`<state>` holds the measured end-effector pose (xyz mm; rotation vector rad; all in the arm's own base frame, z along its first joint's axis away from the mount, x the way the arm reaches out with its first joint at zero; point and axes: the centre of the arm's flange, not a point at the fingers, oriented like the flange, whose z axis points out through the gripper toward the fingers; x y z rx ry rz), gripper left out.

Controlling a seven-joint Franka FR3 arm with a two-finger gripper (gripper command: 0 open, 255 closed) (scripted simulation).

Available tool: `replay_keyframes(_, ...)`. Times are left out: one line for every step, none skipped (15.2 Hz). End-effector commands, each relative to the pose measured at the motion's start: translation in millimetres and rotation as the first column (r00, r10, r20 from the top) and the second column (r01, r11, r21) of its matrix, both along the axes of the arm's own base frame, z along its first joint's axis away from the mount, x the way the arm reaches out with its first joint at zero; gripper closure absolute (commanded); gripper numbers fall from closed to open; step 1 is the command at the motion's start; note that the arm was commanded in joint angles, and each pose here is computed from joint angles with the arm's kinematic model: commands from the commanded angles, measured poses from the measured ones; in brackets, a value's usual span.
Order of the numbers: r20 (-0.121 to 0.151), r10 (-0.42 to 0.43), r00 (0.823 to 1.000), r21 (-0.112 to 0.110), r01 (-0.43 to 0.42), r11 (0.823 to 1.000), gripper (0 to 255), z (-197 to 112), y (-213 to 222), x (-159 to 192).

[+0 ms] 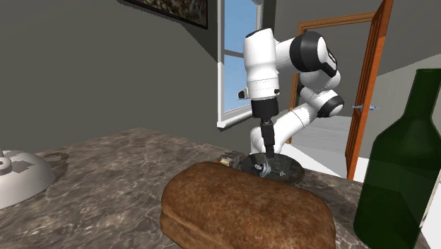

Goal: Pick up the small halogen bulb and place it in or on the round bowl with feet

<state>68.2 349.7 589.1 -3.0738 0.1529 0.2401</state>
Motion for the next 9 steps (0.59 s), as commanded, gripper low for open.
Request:
replay_keyframes(0.0,0.0,1.0,0.0,0.0,1.0,0,22,-1,4)
replay_keyframes(0.0,0.0,1.0,0.0,0.0,1.0,0,32,-2,5)
replay_keyframes(0.0,0.0,1.0,0.0,0.0,1.0,0,32,-2,5)
replay_keyframes(0.0,0.0,1.0,0.0,0.0,1.0,0,32,-2,5)
replay_keyframes(0.0,0.0,1.0,0.0,0.0,1.0,0,32,-2,5)
replay_keyframes(0.0,0.0,1.0,0.0,0.0,1.0,0,32,-2,5)
replay_keyframes(0.0,0.0,1.0,0.0,0.0,1.0,0,32,-2,5)
replay_keyframes(0.0,0.0,1.0,0.0,0.0,1.0,0,32,-2,5)
replay_keyframes(0.0,0.0,1.0,0.0,0.0,1.0,0,32,-2,5)
